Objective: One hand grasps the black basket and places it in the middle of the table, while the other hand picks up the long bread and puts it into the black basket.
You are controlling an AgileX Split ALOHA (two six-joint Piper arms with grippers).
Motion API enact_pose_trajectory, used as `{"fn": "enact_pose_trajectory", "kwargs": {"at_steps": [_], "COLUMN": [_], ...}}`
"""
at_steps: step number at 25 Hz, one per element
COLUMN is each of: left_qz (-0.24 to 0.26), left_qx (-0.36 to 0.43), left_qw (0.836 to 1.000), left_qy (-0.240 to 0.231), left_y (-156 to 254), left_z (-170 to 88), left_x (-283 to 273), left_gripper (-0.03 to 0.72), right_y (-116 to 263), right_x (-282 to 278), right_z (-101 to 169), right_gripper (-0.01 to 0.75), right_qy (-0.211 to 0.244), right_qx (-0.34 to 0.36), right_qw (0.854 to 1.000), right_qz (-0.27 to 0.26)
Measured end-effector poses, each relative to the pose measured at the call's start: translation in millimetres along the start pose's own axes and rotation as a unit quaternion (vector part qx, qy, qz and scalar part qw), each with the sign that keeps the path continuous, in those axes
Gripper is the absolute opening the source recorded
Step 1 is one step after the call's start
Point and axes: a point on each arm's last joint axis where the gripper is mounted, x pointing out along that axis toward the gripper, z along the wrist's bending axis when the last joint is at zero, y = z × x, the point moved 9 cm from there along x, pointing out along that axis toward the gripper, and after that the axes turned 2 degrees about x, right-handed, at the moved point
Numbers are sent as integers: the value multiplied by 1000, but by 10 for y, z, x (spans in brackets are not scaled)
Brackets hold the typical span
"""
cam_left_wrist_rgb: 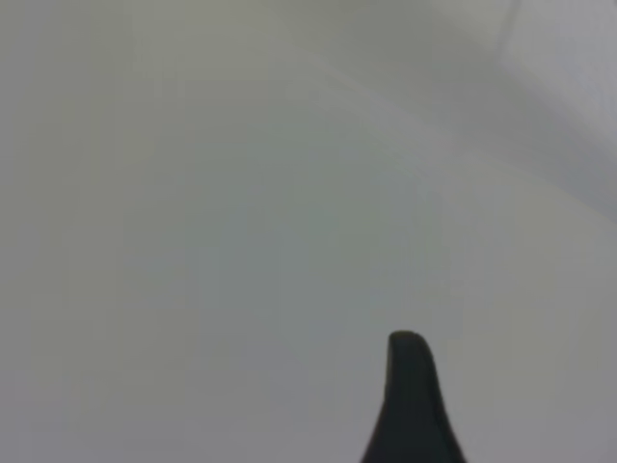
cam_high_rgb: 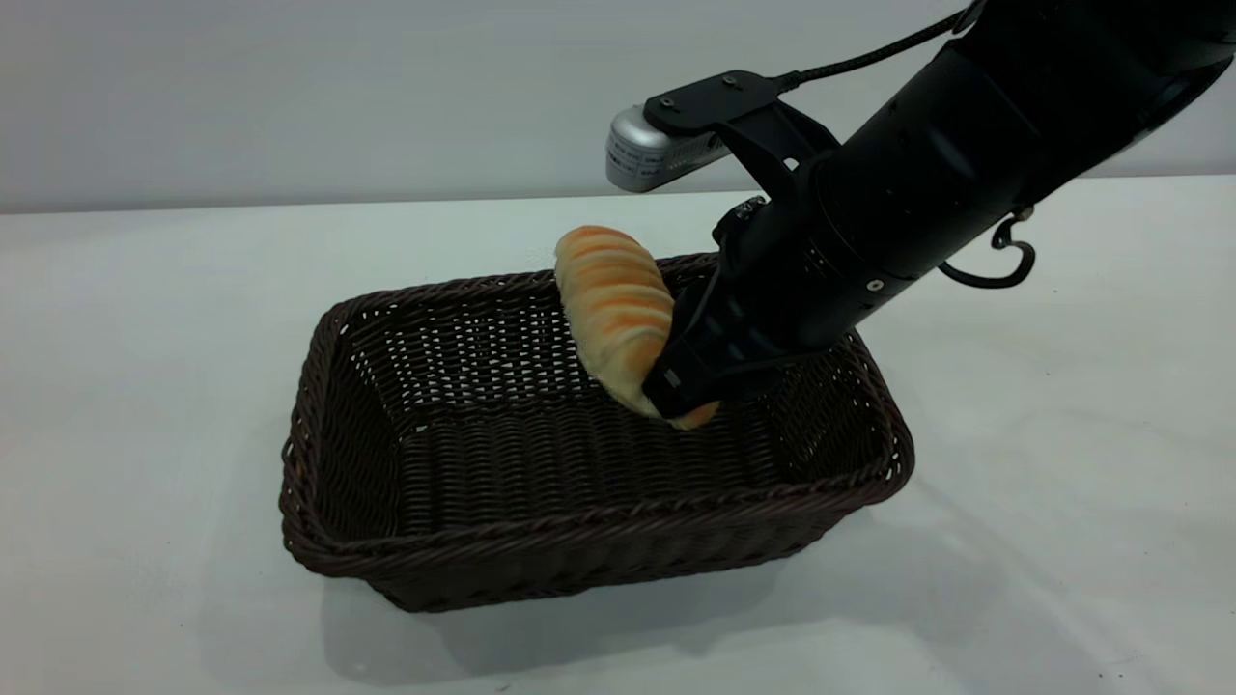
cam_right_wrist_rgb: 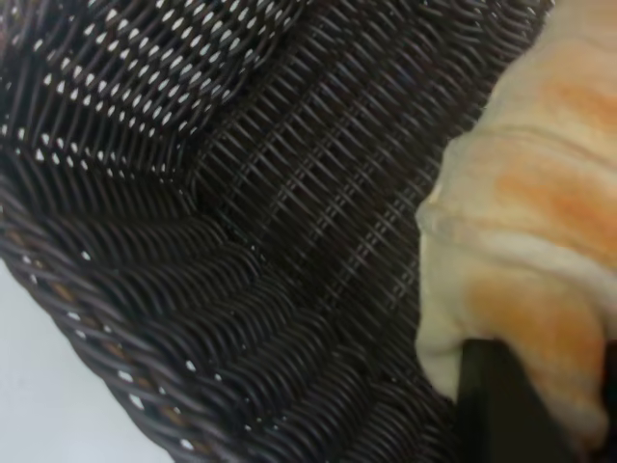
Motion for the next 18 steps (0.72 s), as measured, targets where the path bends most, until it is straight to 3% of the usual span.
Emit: {"fn": "enact_pose_trajectory", "kwargs": {"at_steps": [5,7,13,18], "left_qz": [0,1,11,63], "left_qx": [0,6,55,118], "left_qw": [1000,1000,998,991], "left_qy": [0,0,-5,-26], "left_y": [0,2,40,215], "left_z": [0,1,22,118], "left_x": [0,0,-1,-17], "left_gripper": [594,594,594,594], "right_y": [5,-18,-532,-875], "right_x": [-1,-33,-680,-1555], "right_z": [44,56,63,244], "right_gripper": [474,538,549,519], "right_qy": [-12,-13,34,57], "right_qx": [-2,-12,-59,-68], "right_qw": [1000,1000,995,986], "right_qz": [1,-1,-77,-144]}}
